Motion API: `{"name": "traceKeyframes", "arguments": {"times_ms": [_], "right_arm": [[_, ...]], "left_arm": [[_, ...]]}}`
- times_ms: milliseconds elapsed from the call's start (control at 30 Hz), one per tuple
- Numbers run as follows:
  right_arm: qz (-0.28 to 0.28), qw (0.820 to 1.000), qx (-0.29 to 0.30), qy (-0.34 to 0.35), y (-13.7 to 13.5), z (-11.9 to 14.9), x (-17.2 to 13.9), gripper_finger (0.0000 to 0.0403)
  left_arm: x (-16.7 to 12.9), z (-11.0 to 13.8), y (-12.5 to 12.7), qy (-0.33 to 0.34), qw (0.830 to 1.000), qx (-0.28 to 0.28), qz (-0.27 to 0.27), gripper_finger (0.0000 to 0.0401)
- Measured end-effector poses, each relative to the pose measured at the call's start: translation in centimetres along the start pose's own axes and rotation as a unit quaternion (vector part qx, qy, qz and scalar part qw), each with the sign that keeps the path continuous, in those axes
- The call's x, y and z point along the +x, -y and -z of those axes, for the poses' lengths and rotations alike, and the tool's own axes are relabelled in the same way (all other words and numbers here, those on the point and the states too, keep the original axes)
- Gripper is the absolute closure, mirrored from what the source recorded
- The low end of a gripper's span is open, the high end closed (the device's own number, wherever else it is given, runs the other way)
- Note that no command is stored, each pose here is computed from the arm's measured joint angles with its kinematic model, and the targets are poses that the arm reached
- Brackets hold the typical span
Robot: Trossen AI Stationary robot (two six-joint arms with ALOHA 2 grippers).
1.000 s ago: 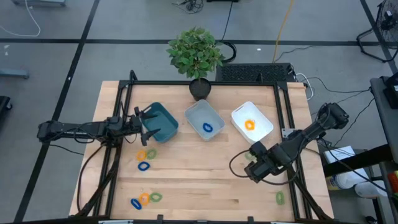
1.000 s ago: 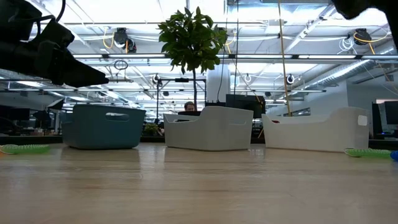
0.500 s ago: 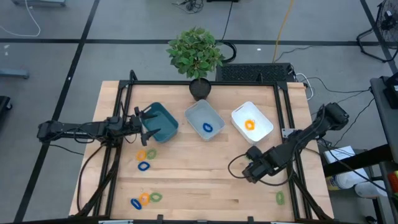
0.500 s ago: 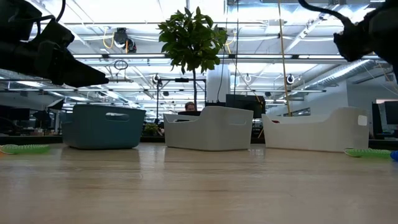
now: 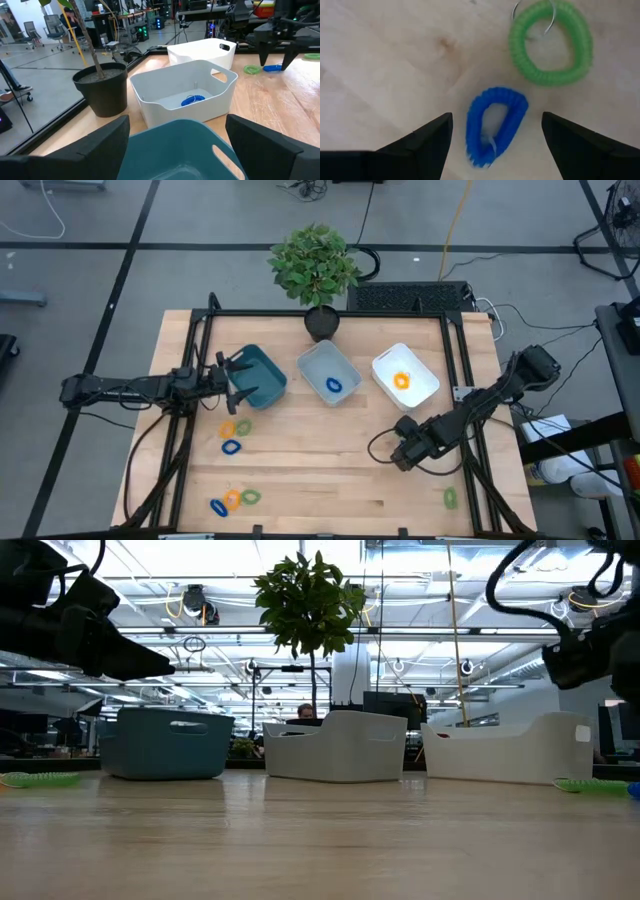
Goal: Sort spring keychains
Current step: Put the top right blue spring keychain into the gray bin
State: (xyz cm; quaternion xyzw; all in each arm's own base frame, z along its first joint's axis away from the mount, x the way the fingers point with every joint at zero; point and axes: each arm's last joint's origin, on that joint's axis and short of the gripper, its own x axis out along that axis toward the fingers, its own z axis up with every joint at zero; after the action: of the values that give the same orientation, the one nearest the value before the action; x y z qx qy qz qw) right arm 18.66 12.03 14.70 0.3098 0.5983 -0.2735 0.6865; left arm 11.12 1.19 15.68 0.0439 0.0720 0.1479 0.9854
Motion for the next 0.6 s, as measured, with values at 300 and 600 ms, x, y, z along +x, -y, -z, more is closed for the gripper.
{"name": "traceKeyframes", "arguments": {"times_ms": [300, 600], "right_arm": [[-0.007, 1.000, -0.004, 0.002, 0.62, -0.29, 0.88, 0.0139], [0.003, 1.000, -0.005, 0.000, 0.86, -0.25, 0.96, 0.0247]], "left_arm": [[0.00, 0.00, 0.00, 0.000, 1.000, 0.000, 0.000, 0.0066], [0.00, 0.00, 0.00, 0.000, 1.000, 0.000, 0.000, 0.0066]]}}
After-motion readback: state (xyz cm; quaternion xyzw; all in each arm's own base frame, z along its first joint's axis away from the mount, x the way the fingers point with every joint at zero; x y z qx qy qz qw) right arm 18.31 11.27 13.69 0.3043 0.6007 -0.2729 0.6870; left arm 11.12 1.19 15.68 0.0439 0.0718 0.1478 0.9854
